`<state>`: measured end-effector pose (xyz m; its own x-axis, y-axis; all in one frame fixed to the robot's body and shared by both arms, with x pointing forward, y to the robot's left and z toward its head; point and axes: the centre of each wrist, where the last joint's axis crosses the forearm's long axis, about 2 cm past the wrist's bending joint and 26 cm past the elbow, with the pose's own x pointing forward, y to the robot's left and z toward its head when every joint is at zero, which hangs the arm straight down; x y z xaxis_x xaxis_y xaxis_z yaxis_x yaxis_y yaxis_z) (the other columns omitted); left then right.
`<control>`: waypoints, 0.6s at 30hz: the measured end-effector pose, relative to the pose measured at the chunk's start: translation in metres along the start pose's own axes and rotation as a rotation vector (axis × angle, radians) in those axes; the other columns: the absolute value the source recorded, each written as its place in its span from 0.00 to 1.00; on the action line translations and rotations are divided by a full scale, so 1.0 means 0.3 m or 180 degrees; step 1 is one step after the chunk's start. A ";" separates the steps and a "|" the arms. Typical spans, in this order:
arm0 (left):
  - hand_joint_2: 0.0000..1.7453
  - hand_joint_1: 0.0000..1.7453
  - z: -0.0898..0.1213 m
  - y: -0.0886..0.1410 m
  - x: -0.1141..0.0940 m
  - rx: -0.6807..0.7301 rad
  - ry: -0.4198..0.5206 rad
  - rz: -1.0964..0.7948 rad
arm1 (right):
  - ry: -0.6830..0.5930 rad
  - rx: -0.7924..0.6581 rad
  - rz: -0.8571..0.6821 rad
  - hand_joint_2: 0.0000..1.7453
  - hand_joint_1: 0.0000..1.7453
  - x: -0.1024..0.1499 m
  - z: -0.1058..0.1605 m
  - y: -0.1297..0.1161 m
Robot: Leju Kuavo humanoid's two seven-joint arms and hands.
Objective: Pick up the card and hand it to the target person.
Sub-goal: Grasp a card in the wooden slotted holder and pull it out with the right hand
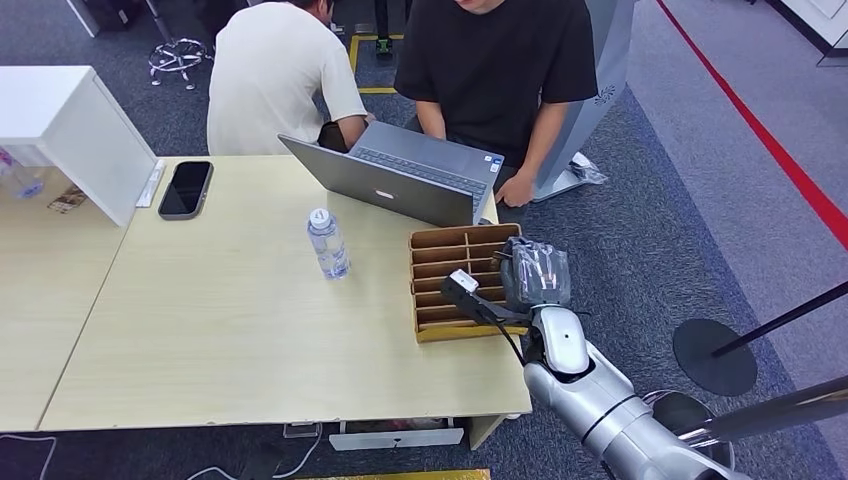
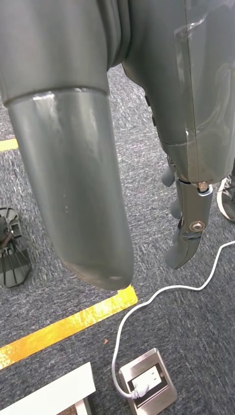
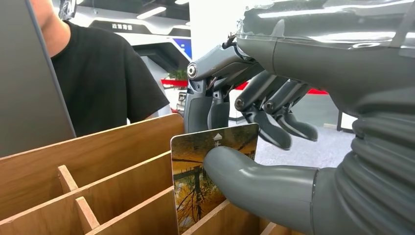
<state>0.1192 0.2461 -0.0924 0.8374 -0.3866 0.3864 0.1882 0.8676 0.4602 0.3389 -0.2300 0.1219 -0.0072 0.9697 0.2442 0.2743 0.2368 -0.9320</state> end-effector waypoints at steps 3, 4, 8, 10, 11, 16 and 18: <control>0.00 0.00 0.000 0.000 0.000 0.0000 0.0000 0.0000 | -0.0004 -0.0007 0.0021 1.00 1.00 0.000 0.000 0.000; 0.00 0.00 0.000 0.000 0.000 0.0000 0.0000 0.0000 | -0.0006 -0.0008 0.0023 1.00 1.00 0.000 0.000 0.000; 0.00 0.00 0.000 0.000 0.000 0.0000 0.0000 0.0000 | -0.0010 -0.0012 0.0032 1.00 1.00 0.000 0.000 0.000; 0.00 0.00 0.000 0.000 0.000 0.0000 0.0000 0.0000 | -0.0017 -0.0017 0.0041 1.00 1.00 0.000 0.000 0.000; 0.00 0.00 0.000 0.000 0.000 0.0000 0.0000 0.0000 | -0.0021 -0.0020 0.0048 1.00 1.00 0.000 0.000 0.000; 0.00 0.00 0.000 0.000 0.000 0.0002 -0.0003 0.0003 | -0.0042 -0.0035 0.0067 1.00 1.00 0.002 0.000 -0.004; 0.00 0.00 0.000 0.000 -0.001 0.0005 -0.0002 0.0009 | -0.0054 -0.0049 0.0073 1.00 1.00 0.005 -0.002 -0.012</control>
<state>0.1190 0.2461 -0.0924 0.8376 -0.3843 0.3882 0.1850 0.8683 0.4603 0.3385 -0.2294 0.1257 -0.0170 0.9758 0.2182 0.2892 0.2137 -0.9331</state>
